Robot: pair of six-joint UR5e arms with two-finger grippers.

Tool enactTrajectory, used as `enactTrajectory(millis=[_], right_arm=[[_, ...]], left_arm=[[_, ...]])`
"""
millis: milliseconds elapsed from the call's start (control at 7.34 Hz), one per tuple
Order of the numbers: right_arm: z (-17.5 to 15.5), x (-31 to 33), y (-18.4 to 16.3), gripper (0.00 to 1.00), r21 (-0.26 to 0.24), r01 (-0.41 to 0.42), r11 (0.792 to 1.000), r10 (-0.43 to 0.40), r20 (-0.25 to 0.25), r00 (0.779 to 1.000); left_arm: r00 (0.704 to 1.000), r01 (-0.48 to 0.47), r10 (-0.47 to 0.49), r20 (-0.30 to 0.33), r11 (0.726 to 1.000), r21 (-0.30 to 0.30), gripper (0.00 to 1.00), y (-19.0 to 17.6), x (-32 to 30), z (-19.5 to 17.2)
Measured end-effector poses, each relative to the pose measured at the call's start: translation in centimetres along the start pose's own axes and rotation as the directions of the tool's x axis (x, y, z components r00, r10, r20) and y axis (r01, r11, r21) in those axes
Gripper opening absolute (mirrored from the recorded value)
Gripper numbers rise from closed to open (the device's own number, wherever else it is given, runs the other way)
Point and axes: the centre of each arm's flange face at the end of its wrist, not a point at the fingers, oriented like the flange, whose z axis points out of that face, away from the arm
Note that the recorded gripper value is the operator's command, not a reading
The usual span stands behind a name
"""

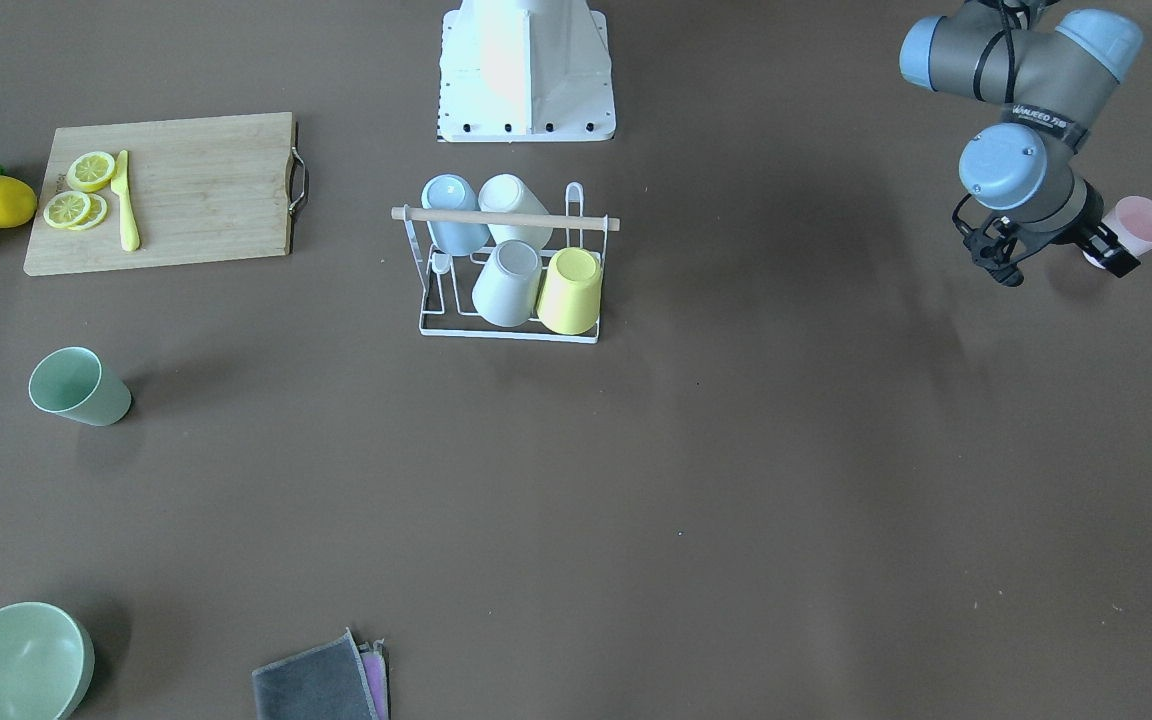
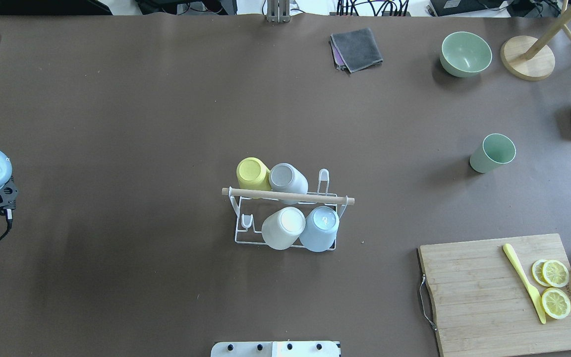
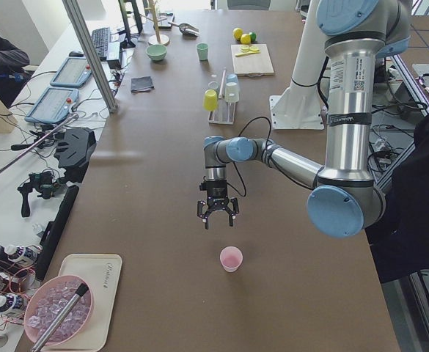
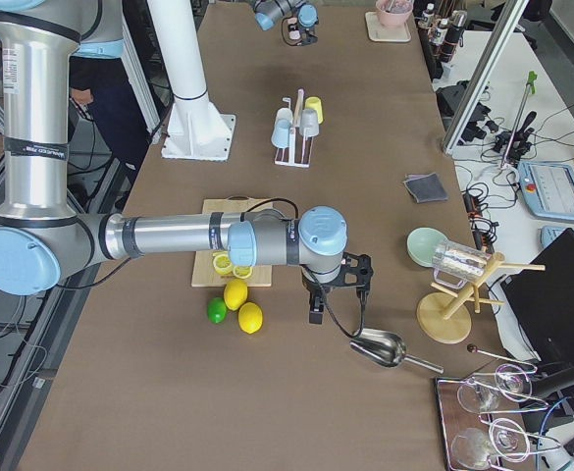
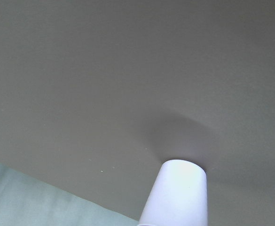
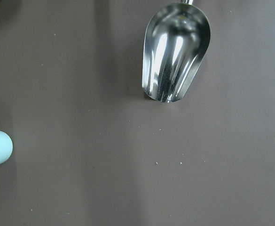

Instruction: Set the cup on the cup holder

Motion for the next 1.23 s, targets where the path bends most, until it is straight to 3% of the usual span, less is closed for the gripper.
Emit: enactTrajectory(millis=[136,409,681,1226], right_arm=[[-0.2,-0.7,-0.2,1.00,0.004,0.016,1.000,-0.016,0.001,1.000],[-0.7,-3.9,-1.0,1.00,0.015,0.076,0.997,-0.076,0.002,0.997],[-0.7,-5.7,-1.6,1.00,0.017,0.118,0.993,-0.118,-0.002,0.993],[-0.6,-12.8,-3.4,1.00,0.015,0.251,0.968,-0.250,-0.049,0.967]], left_arm=[[0.997,-0.075,0.075,-0.003,0.997,-0.029,0.98,-0.1,1.5,1.3],[0.990,-0.138,0.138,0.003,0.987,-0.078,0.98,0.6,3.2,4.3],[0.988,-0.152,0.154,0.009,0.984,-0.089,0.98,1.2,3.8,6.6],[0.978,-0.208,0.210,0.006,0.974,-0.093,0.98,0.6,3.7,7.6]])
